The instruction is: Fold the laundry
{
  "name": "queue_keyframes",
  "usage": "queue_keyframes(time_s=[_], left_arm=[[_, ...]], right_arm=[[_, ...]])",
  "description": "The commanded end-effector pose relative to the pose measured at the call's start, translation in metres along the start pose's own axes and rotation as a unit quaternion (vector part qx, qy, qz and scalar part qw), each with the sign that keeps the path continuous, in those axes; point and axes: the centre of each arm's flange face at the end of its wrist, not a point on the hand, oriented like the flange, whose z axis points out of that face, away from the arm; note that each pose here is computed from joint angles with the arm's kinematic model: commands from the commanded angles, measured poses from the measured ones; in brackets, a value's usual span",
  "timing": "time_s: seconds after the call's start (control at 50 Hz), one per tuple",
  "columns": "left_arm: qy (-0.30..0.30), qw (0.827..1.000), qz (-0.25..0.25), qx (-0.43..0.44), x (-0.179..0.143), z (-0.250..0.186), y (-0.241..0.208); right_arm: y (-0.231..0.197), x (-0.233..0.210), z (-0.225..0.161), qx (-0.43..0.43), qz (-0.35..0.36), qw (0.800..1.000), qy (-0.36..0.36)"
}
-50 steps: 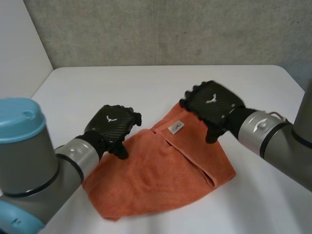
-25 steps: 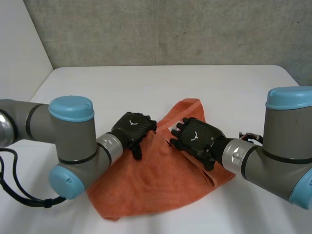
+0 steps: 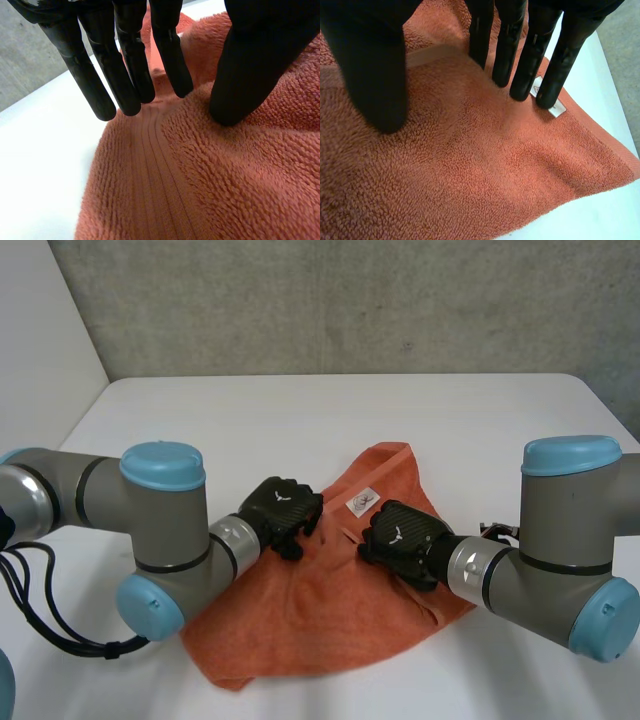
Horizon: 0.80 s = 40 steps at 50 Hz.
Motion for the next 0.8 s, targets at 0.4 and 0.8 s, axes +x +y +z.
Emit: queue_keyframes(time_s=[0.4, 0.8], left_arm=[[-0.32, 0.879, 0.051, 0.351, -0.126, -0.067, -0.196], [-0.264, 0.955, 0.022, 0.134, -0.061, -0.092, -0.036]], right_arm=[[-0.066, 0.212, -0.042, 0.199, 0.21, 0.86, 0.42], [-0.006, 0.104, -0.06, 0.059, 0.274, 0.92, 0.276]])
